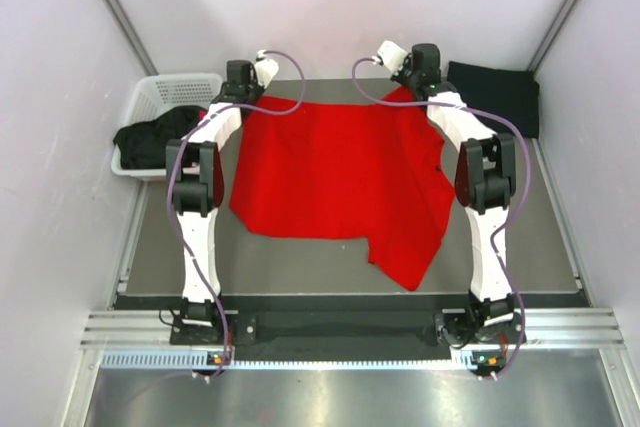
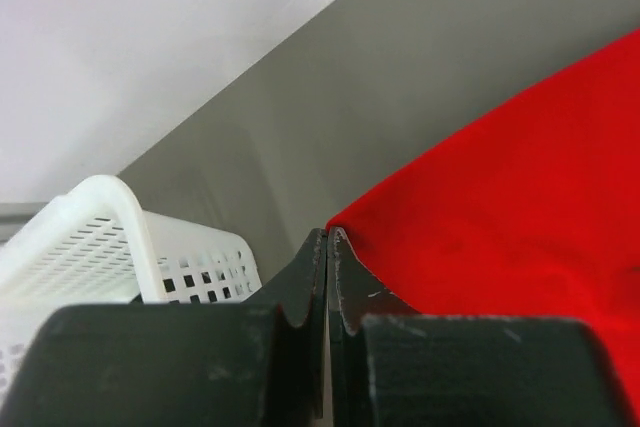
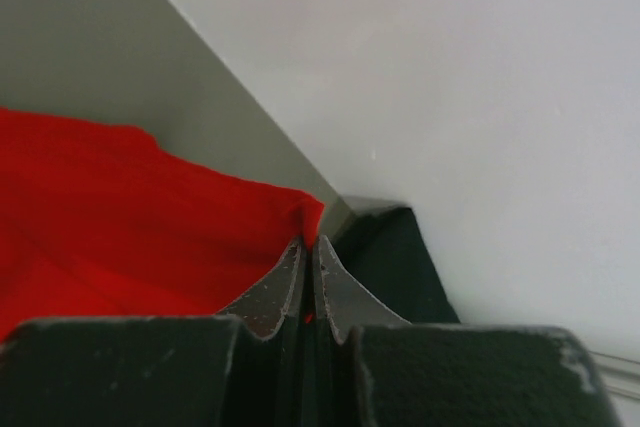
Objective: Fold and stack the t-shirts
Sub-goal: Flatten the tshirt out
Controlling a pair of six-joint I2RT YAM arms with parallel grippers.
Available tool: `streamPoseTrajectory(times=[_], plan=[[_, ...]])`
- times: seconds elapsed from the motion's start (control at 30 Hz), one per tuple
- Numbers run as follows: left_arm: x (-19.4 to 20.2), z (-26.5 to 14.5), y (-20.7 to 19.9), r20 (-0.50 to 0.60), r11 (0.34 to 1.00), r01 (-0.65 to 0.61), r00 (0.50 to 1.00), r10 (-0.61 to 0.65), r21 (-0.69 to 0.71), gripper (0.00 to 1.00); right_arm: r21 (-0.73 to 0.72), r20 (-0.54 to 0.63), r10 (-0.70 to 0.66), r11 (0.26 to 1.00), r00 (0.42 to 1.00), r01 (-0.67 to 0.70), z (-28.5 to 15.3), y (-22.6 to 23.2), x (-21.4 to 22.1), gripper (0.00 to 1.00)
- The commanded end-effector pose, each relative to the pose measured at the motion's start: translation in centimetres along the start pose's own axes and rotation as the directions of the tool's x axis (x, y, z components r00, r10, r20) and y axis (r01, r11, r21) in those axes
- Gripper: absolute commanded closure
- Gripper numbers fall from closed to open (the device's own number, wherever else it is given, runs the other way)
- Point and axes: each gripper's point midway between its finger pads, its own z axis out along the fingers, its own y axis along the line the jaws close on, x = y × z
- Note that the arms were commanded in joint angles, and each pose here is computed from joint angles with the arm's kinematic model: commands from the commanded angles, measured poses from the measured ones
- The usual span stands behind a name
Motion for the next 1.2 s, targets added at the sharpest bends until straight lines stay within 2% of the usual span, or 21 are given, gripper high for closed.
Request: streamPoseTrajectory(times=[0.0, 0.13, 0.17, 0.33, 0.4, 0.57, 0.7, 0.87, 1.0, 1.17], plan=[[-5.6, -2.5, 3.5, 0.129, 0.994, 0.111, 0.986, -0.107, -0.02, 1.0, 0.013, 0.036, 0.047, 0.999, 0.998, -0.047, -2.7, -2.9, -2.5, 1.0], [-7.3, -4.2, 1.8, 0.119, 0.982, 0.126, 0.983, -0.143, 0.14, 1.0, -0.014, 0.036, 0.055, 0.998, 0.998, -0.054, -4.4, -2.9, -3.7, 1.0], [-6.5, -4.7, 0.8, 0.074, 0.975, 0.123, 0.988, -0.139, 0.183, 1.0, -0.04, 0.025, 0.068, 0.997, 0.997, -0.067, -4.6, -2.3, -3.4, 1.0], [-3.6, -6.1, -2.2, -0.018, 0.944, 0.121, 0.992, -0.121, 0.308, 1.0, -0.134, -0.034, 0.128, 0.982, 0.991, -0.132, -6.1, -0.1, -2.3, 1.0], [-2.0, -6.3, -2.9, -0.052, 0.939, 0.13, 0.991, -0.12, 0.32, 1.0, -0.162, -0.063, 0.153, 0.974, 0.986, -0.161, -6.4, 0.6, -1.7, 1.0], [-0.2, -5.7, -0.9, -0.06, 0.951, 0.166, 0.986, -0.156, 0.259, 1.0, -0.213, -0.113, 0.198, 0.952, 0.974, -0.219, -7.3, 2.0, -0.9, 1.0], [-0.6, -5.7, 0.4, -0.047, 0.955, 0.179, 0.984, -0.173, 0.235, 1.0, -0.203, -0.123, 0.196, 0.955, 0.973, -0.218, -8.1, 1.3, -0.8, 1.0], [-1.2, -6.2, 1.5, -0.021, 0.957, 0.192, 0.981, -0.192, 0.218, 1.0, -0.135, -0.179, 0.215, 0.961, 0.96, -0.241, -8.4, -0.8, 1.6, 1.0], [-2.3, -7.2, 1.5, 0.006, 0.948, 0.194, 0.979, -0.202, 0.251, 1.0, -0.124, -0.179, 0.23, 0.959, 0.957, -0.254, -9.3, -1.7, 1.7, 1.0], [-3.4, -8.6, 3.1, 0.037, 0.953, 0.203, 0.976, -0.216, 0.226, 1.0, -0.079, -0.156, 0.255, 0.96, 0.954, -0.27, -11.8, -4.2, 1.2, 1.0]])
